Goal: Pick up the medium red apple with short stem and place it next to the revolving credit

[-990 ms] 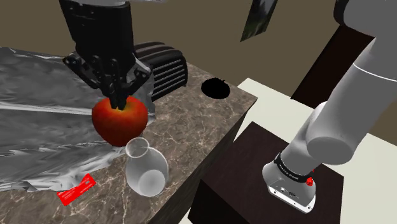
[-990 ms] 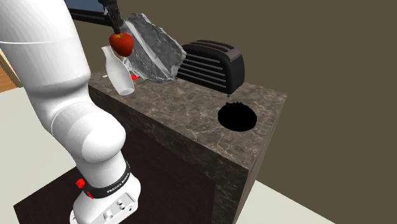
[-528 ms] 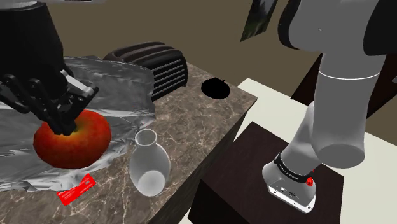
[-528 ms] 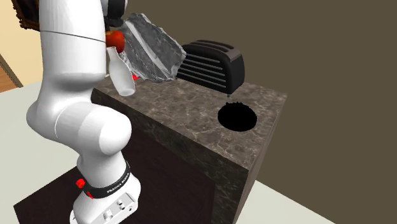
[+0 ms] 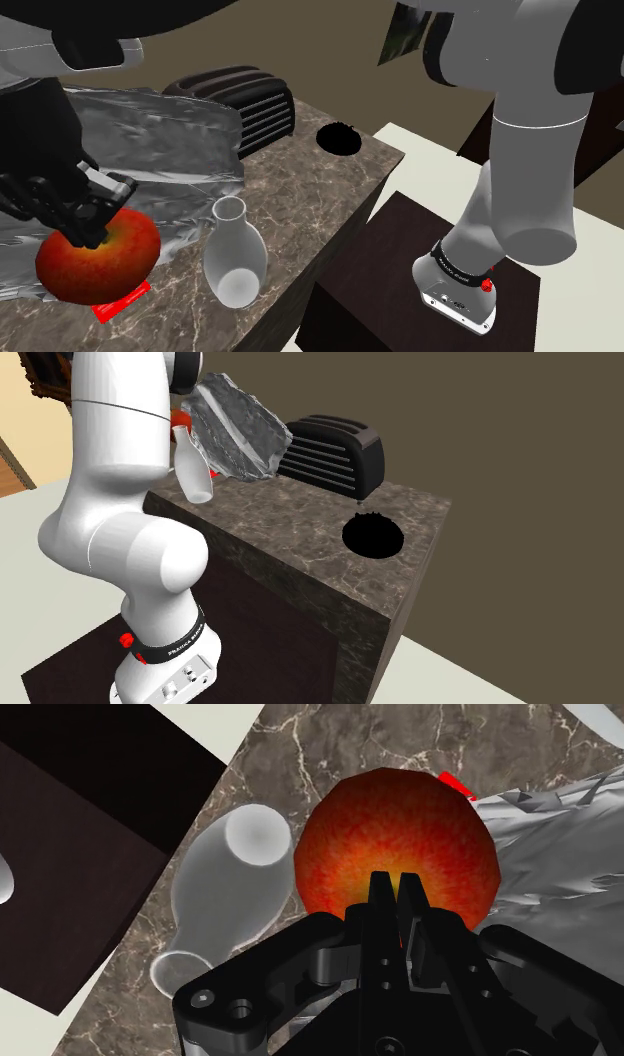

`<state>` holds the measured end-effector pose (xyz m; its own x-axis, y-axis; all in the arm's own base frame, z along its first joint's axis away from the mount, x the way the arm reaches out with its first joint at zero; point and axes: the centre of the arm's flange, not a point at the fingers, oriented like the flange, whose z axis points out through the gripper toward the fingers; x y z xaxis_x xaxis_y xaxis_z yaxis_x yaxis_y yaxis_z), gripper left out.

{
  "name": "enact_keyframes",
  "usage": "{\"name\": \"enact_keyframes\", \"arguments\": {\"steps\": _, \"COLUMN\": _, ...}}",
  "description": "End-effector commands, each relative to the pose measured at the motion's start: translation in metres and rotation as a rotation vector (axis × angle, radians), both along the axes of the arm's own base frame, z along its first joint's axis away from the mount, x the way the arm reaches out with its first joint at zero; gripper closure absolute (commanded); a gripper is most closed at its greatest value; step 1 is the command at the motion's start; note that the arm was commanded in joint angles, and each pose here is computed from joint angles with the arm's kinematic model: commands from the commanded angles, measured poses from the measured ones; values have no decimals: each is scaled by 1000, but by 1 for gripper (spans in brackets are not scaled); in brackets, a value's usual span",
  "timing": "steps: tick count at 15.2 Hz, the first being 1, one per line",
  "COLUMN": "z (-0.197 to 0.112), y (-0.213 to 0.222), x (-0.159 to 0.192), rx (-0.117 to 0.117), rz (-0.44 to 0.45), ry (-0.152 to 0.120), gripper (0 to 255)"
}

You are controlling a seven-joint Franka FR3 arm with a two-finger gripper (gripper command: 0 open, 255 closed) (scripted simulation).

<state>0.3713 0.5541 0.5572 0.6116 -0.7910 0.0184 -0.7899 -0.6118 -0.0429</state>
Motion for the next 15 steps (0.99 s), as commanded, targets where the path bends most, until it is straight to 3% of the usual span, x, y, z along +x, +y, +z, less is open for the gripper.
{"name": "enact_keyframes", "arguments": {"steps": 1, "z": -10, "y": 1, "x": 1, "rx": 1, "rz": 0, "ry": 0, "gripper": 255}}
{"name": "enact_keyframes", "arguments": {"steps": 15, "z": -84, "y": 1, "x": 1, "rx": 1, "rz": 0, "ry": 0, "gripper": 255}}
